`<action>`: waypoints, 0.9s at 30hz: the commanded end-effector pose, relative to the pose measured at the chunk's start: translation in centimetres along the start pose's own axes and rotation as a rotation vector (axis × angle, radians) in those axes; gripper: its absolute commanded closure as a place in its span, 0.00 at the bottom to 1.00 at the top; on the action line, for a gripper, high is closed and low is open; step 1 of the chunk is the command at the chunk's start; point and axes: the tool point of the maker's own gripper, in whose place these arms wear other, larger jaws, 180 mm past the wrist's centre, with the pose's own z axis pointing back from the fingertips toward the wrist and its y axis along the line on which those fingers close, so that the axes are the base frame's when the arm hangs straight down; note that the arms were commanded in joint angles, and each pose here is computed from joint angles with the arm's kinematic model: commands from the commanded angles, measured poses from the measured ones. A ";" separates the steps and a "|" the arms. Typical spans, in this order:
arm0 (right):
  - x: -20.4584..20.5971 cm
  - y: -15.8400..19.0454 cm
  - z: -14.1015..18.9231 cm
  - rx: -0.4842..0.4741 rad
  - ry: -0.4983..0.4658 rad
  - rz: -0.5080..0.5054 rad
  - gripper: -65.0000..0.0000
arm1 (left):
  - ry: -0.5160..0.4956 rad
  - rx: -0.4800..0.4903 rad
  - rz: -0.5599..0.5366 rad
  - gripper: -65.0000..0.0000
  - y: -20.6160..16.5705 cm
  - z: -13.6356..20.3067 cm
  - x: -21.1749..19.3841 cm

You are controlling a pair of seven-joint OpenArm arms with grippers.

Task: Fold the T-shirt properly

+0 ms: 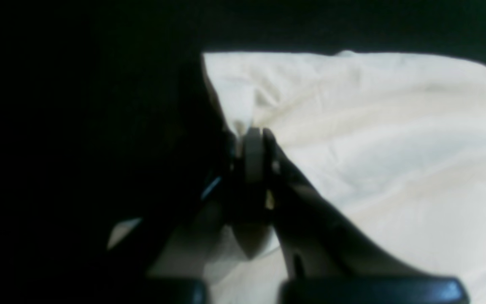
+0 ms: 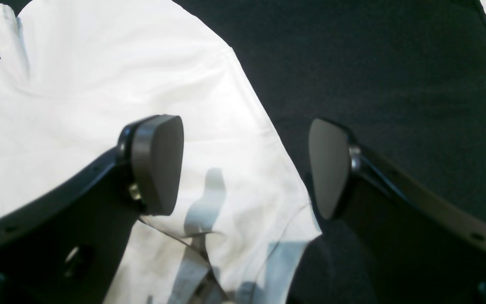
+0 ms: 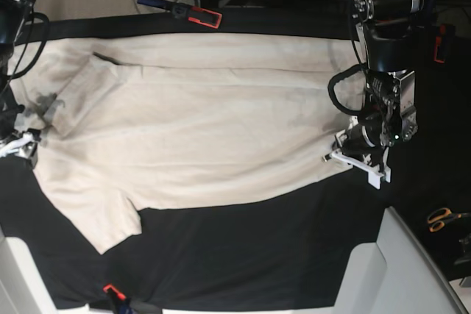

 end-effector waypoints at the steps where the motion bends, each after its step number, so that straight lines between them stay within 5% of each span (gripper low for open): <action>1: 2.6 -0.8 0.1 -0.011 -0.068 0.015 0.32 | -0.008 0.013 -0.016 1.00 0.6 0.6 0.9; 17: 4.6 -0.7 -0.7 -0.008 -0.100 0.000 0.31 | -0.110 0.016 -0.097 1.00 0.4 3.7 4.9; 27: 7.6 -2.5 -5.5 -0.009 0.017 -0.194 0.23 | -0.102 0.023 -0.100 1.00 0.8 3.8 4.8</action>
